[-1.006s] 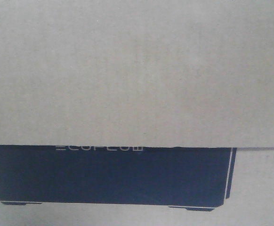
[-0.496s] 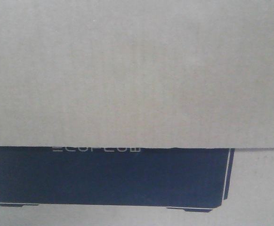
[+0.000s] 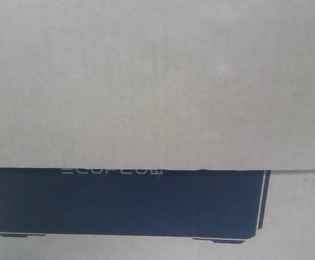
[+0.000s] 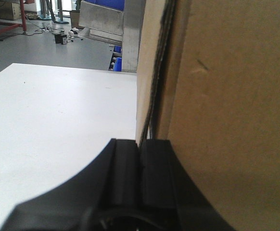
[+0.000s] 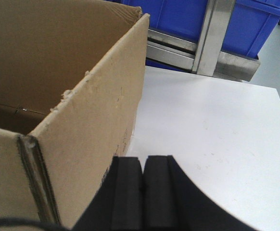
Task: Grab box from left shelf to table start
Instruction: 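Open both grippers and release the box walls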
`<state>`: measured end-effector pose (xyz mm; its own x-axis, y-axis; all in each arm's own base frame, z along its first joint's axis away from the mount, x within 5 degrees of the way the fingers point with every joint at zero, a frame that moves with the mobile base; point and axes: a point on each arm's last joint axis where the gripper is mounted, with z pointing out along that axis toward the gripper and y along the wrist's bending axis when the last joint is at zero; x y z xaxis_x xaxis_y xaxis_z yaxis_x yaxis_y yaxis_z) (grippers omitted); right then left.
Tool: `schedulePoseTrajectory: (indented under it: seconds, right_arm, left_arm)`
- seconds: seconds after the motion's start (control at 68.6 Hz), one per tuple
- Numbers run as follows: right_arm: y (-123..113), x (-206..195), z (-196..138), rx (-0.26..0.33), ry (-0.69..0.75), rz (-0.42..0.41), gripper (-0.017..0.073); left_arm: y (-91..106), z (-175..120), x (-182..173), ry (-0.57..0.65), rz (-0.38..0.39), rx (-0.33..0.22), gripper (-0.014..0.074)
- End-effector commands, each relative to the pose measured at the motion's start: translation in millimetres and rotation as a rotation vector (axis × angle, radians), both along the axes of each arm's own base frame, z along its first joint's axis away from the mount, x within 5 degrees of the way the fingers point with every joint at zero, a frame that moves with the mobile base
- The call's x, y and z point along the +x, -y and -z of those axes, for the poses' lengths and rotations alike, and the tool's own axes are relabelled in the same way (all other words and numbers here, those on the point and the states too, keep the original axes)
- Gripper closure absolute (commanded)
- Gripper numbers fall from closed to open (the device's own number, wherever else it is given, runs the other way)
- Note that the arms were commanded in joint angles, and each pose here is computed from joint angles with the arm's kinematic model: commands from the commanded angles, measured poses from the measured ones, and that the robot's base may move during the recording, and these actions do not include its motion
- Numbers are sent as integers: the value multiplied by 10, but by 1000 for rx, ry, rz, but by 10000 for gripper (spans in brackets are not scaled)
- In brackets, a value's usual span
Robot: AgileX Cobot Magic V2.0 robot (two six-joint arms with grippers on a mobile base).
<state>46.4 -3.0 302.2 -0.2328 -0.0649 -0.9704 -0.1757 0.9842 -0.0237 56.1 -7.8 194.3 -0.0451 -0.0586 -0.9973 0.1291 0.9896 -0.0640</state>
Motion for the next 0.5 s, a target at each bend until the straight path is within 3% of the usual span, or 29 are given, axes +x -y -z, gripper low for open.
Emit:
schedulePoseTrajectory:
  seconds: [0.0,0.481]
  right_arm:
    - [-8,7,-153,-11,100,-13,506]
    - [-3,8,-155,-20,103,-10,506]
  left_arm:
    - [-6,-101,-13,110,-3,-25,693]
    - [-6,-101,-13,110,-3,-25,693]
